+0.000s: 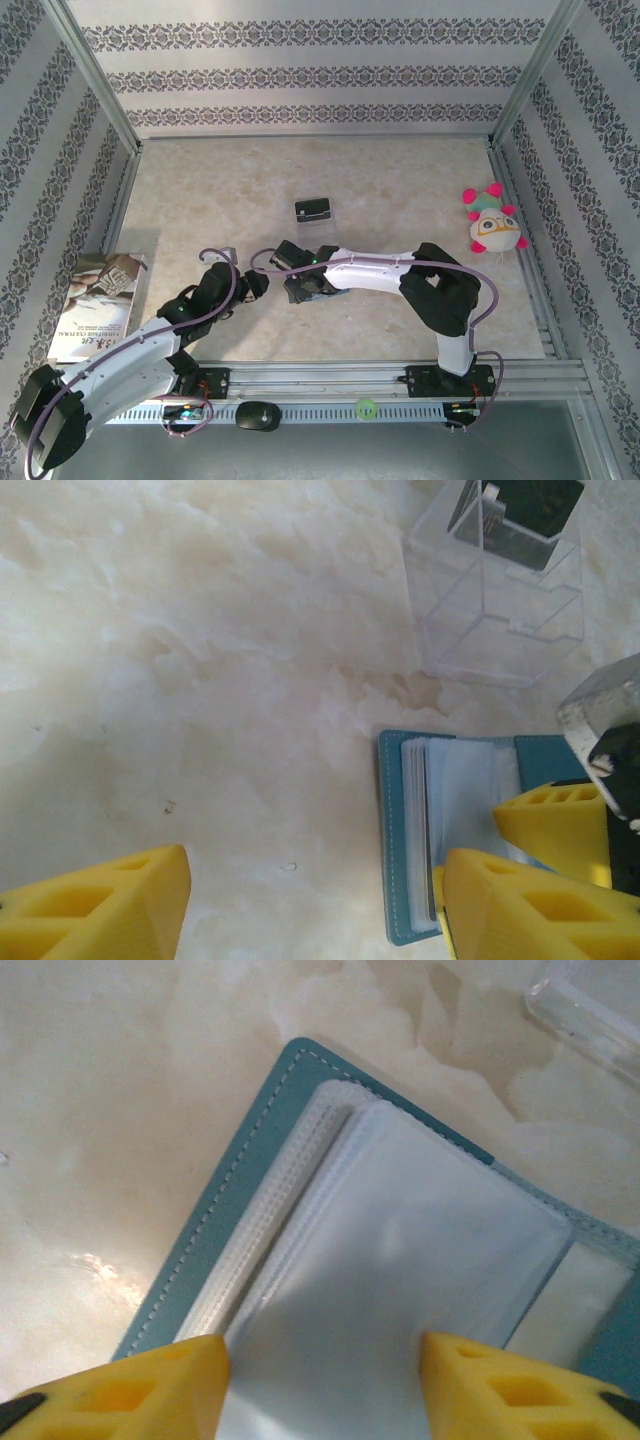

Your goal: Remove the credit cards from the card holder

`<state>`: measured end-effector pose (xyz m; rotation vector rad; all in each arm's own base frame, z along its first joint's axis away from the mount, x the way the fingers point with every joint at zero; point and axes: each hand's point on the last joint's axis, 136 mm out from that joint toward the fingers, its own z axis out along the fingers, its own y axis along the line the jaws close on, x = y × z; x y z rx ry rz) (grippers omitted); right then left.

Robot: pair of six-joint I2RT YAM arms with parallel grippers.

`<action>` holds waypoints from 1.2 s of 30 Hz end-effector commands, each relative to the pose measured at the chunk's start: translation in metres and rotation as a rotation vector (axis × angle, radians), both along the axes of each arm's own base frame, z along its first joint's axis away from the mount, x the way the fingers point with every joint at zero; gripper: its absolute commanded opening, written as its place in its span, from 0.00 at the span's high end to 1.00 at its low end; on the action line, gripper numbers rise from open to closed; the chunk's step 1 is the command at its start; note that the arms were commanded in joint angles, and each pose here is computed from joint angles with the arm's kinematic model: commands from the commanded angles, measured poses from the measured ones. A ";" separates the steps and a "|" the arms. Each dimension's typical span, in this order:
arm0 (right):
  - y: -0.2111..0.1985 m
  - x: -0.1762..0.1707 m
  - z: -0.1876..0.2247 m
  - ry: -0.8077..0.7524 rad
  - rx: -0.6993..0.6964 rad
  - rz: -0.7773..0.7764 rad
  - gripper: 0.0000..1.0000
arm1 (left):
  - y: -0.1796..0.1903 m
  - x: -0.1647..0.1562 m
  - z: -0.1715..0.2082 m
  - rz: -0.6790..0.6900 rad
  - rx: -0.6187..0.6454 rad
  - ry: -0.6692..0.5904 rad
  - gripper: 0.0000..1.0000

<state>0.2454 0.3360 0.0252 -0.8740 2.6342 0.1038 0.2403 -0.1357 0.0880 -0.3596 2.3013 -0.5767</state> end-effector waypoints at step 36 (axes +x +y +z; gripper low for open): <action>-0.024 -0.012 -0.037 0.138 0.118 -0.069 0.92 | -0.042 0.011 -0.024 -0.117 -0.050 0.060 0.43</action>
